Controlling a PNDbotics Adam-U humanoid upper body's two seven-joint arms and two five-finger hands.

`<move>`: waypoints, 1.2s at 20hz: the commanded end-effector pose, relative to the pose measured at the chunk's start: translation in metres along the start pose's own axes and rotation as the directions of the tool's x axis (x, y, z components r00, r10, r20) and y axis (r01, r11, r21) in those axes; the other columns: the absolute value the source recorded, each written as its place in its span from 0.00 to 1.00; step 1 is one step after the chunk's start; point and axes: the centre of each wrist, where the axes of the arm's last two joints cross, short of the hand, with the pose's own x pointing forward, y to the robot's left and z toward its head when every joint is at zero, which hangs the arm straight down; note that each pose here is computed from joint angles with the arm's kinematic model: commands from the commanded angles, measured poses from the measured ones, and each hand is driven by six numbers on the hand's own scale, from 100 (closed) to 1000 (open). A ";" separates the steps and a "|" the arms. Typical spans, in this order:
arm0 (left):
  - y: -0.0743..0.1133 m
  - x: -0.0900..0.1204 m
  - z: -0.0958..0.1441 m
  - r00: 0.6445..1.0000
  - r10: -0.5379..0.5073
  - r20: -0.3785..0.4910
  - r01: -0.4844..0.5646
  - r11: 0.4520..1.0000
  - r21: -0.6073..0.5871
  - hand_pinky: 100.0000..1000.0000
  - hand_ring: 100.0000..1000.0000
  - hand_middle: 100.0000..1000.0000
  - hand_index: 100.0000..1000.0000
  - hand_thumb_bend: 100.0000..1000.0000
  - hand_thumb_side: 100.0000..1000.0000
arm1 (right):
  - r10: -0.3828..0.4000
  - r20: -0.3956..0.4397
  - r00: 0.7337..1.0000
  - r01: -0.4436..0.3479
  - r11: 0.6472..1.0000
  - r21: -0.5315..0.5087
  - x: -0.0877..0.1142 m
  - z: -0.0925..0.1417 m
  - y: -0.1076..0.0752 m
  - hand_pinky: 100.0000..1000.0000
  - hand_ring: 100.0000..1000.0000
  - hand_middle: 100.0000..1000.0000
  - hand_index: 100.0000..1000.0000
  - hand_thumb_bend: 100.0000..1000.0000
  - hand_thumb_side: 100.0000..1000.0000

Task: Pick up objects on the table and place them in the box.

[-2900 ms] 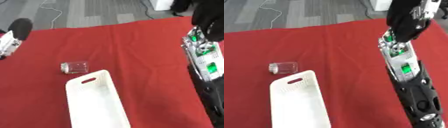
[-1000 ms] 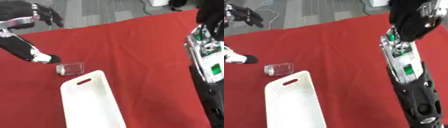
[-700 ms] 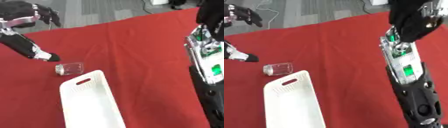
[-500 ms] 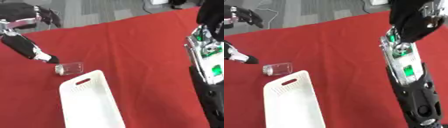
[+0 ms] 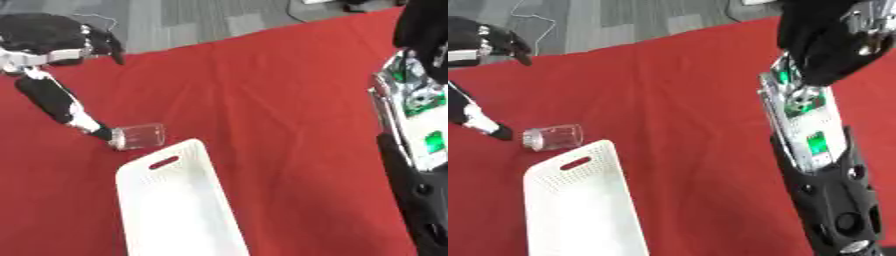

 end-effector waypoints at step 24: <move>-0.013 -0.007 -0.007 0.985 0.171 -0.005 -0.169 0.979 0.114 0.75 0.71 0.79 0.85 0.63 0.61 | -0.052 0.059 0.997 0.052 0.999 -0.010 0.003 -0.015 0.011 0.31 0.34 0.33 0.35 0.00 0.99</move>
